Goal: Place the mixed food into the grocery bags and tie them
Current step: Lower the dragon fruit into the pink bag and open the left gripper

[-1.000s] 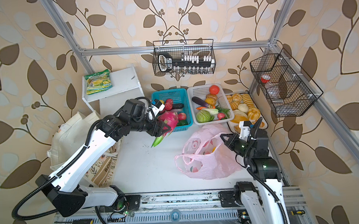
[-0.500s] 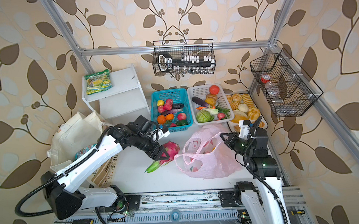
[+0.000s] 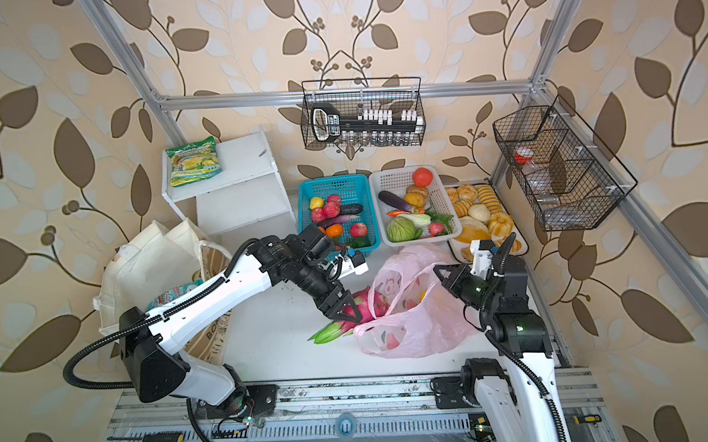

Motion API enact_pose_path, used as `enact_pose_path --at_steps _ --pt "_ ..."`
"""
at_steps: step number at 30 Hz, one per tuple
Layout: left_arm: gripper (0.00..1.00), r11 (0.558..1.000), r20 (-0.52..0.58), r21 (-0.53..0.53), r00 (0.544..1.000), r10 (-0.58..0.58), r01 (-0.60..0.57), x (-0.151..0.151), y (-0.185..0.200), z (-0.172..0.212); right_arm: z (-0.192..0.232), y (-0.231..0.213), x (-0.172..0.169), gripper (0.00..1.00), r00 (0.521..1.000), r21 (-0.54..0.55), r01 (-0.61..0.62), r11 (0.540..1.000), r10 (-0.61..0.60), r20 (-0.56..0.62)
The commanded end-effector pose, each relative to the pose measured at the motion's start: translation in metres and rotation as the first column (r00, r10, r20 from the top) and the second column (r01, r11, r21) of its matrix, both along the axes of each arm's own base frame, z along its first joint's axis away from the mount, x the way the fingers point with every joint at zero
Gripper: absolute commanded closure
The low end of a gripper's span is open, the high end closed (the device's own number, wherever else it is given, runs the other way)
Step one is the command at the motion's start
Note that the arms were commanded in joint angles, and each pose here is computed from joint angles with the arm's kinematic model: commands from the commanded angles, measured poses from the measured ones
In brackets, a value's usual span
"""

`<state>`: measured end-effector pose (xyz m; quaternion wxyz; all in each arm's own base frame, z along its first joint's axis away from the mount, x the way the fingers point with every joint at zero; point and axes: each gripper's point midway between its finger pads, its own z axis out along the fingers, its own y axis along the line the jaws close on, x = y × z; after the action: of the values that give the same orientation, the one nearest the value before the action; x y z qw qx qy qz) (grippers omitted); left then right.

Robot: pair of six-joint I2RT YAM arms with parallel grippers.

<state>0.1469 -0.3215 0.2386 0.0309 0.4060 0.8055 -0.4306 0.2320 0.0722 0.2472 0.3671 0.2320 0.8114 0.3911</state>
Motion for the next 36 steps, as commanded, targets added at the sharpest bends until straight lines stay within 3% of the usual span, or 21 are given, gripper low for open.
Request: enact_pose_path --at_steps 1,4,11,16,20,23,27,32,36 --pt "0.47 0.981 0.026 -0.193 1.0 0.014 -0.008 0.006 -0.02 0.053 -0.005 0.005 -0.006 1.0 0.999 -0.004 -0.037 0.999 0.037 -0.005" --pt "0.47 0.958 0.005 -0.268 0.994 0.107 -0.102 0.027 -0.038 0.062 -0.001 0.012 -0.009 1.0 0.996 -0.004 -0.081 0.997 0.081 0.022" --pt "0.47 0.922 -0.118 -0.258 0.956 0.267 -0.29 0.064 -0.063 0.057 0.004 0.019 -0.019 1.0 0.99 -0.009 -0.132 0.991 0.133 0.041" --pt "0.49 0.902 -0.286 -0.133 0.888 0.361 -0.41 0.078 -0.075 0.027 0.01 0.023 -0.019 1.0 0.987 0.019 -0.15 0.988 0.149 0.067" --pt "0.49 0.863 -0.23 -0.023 0.842 0.488 -0.505 0.093 -0.065 0.002 0.021 0.029 -0.019 1.0 0.98 0.063 -0.175 0.983 0.168 0.11" --pt "0.48 0.882 -0.23 -0.005 0.859 0.458 -0.471 0.09 -0.069 -0.002 0.033 0.034 -0.018 1.0 0.97 0.12 -0.201 0.972 0.18 0.161" --pt "0.44 0.906 -0.233 -0.06 0.889 0.395 -0.419 0.084 -0.081 0.004 0.046 0.041 -0.017 1.0 0.956 0.196 -0.241 0.95 0.197 0.219" --pt "0.4 0.925 -0.268 -0.148 0.915 0.303 -0.35 0.077 -0.096 0.019 0.04 0.04 -0.017 1.0 0.96 0.184 -0.232 0.955 0.194 0.201" --pt "0.29 0.938 -0.239 -0.165 0.935 0.262 -0.305 0.069 -0.098 0.02 0.032 0.034 -0.017 1.0 0.97 0.178 -0.201 0.963 0.17 0.175"
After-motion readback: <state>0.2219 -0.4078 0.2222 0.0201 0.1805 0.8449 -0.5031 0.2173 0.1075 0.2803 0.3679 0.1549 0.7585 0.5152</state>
